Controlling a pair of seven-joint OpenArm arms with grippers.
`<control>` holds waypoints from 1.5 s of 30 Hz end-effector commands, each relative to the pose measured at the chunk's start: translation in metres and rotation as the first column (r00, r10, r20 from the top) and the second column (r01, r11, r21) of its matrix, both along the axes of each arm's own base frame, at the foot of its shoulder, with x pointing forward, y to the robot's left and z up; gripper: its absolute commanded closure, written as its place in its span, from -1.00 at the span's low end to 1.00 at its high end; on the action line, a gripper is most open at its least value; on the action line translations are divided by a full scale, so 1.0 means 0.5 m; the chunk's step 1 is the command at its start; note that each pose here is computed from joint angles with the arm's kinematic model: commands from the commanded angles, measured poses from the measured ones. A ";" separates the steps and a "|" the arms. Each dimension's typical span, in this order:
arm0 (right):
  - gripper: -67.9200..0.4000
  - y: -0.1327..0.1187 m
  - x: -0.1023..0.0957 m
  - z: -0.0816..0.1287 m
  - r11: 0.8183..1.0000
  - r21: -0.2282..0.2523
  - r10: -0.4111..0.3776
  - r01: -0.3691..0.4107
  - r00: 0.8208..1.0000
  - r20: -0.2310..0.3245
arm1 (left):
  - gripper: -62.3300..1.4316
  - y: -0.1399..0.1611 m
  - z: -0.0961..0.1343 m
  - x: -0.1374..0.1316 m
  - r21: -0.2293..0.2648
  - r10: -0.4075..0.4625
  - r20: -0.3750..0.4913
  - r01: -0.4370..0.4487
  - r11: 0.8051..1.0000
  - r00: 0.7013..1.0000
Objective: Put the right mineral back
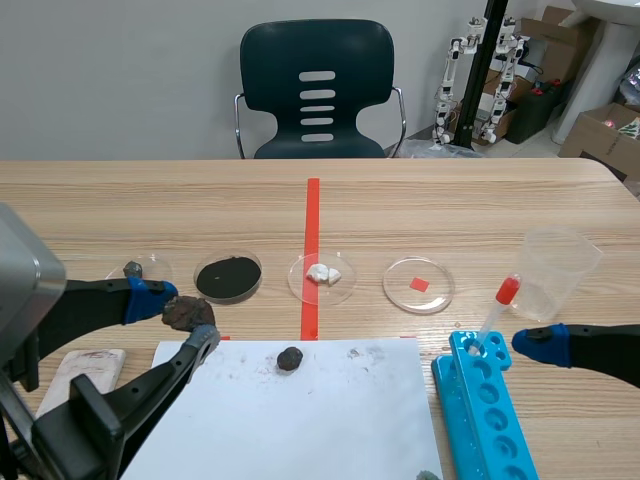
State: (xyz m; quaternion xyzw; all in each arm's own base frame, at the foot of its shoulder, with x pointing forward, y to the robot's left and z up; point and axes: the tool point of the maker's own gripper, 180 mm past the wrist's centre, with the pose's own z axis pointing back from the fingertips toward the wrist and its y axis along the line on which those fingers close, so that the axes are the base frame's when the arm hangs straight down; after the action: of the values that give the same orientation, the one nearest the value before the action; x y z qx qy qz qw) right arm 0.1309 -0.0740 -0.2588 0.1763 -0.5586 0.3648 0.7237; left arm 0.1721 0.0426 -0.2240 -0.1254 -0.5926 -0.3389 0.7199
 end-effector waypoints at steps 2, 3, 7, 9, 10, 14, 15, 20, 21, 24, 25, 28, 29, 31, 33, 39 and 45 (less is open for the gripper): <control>-1.00 0.001 0.007 0.014 1.000 0.017 0.001 -0.002 1.000 0.024 | 0.64 -0.004 0.014 0.003 -0.030 0.006 0.018 -0.005 1.000 1.000; -1.00 0.001 0.007 0.014 1.000 0.017 0.001 -0.002 1.000 0.024 | 0.64 -0.004 0.014 0.003 -0.030 0.006 0.019 -0.005 1.000 1.000; -1.00 0.001 0.007 0.014 1.000 0.017 0.001 -0.002 1.000 0.024 | 0.64 -0.003 0.014 0.004 -0.029 0.006 0.020 -0.005 1.000 1.000; -1.00 0.001 0.007 0.014 1.000 0.017 0.001 -0.002 1.000 0.024 | 0.64 -0.003 0.014 0.004 -0.028 0.006 0.019 -0.005 1.000 1.000; -1.00 0.001 0.007 0.014 1.000 0.017 0.001 -0.002 1.000 0.024 | 0.64 -0.003 0.013 0.004 -0.027 0.006 0.018 -0.006 1.000 1.000; -1.00 0.001 0.007 0.014 1.000 0.017 0.001 -0.002 1.000 0.024 | 0.64 -0.003 0.013 0.004 -0.027 0.006 0.017 -0.006 1.000 1.000; -1.00 0.001 0.007 0.014 1.000 0.017 0.001 -0.002 1.000 0.024 | 0.64 -0.003 0.013 0.004 -0.027 0.006 0.017 -0.006 1.000 1.000; -1.00 0.001 0.007 0.014 1.000 0.017 0.001 -0.002 1.000 0.024 | 0.64 -0.003 0.013 0.004 -0.027 0.006 0.017 -0.006 1.000 1.000; -1.00 0.001 0.007 0.014 1.000 0.017 0.001 -0.002 1.000 0.024 | 0.64 -0.003 0.013 0.004 -0.027 0.006 0.017 -0.006 1.000 1.000; -1.00 0.001 0.007 0.014 1.000 0.017 0.001 -0.002 1.000 0.024 | 0.64 -0.003 0.013 0.004 -0.027 0.006 0.017 -0.006 1.000 1.000; -1.00 0.001 0.007 0.014 1.000 0.017 0.001 -0.002 1.000 0.024 | 0.64 -0.003 0.013 0.004 -0.027 0.006 0.017 -0.005 1.000 1.000; -1.00 0.001 0.007 0.014 1.000 0.017 0.001 -0.002 1.000 0.024 | 0.64 -0.004 0.013 0.004 -0.029 0.006 0.016 -0.005 1.000 1.000; -1.00 0.001 0.007 0.014 1.000 0.017 0.001 -0.002 1.000 0.024 | 0.64 -0.005 0.013 0.003 -0.031 0.004 0.016 -0.004 1.000 1.000; -1.00 0.001 0.007 0.014 1.000 0.017 0.001 -0.002 1.000 0.024 | 0.64 -0.007 0.013 0.002 -0.033 0.002 0.015 -0.002 0.999 1.000; -1.00 0.001 0.007 0.014 1.000 0.017 0.001 -0.002 1.000 0.024 | 0.64 -0.007 0.013 0.002 -0.033 0.002 0.015 -0.002 0.999 1.000; -1.00 0.001 0.007 0.014 1.000 0.017 0.001 -0.002 1.000 0.024 | 0.64 -0.008 0.013 0.002 -0.035 0.002 0.015 -0.001 0.999 1.000; -1.00 0.001 0.007 0.014 1.000 0.017 0.001 -0.002 1.000 0.024 | 0.64 -0.024 0.013 0.019 -0.102 -0.003 0.019 0.005 0.995 1.000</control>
State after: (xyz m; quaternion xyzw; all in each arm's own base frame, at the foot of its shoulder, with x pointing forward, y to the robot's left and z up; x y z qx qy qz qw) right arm 0.1309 -0.0739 -0.2588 0.1763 -0.5586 0.3650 0.7237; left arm 0.1760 0.0324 -0.2197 -0.1545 -0.6043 -0.3200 0.7131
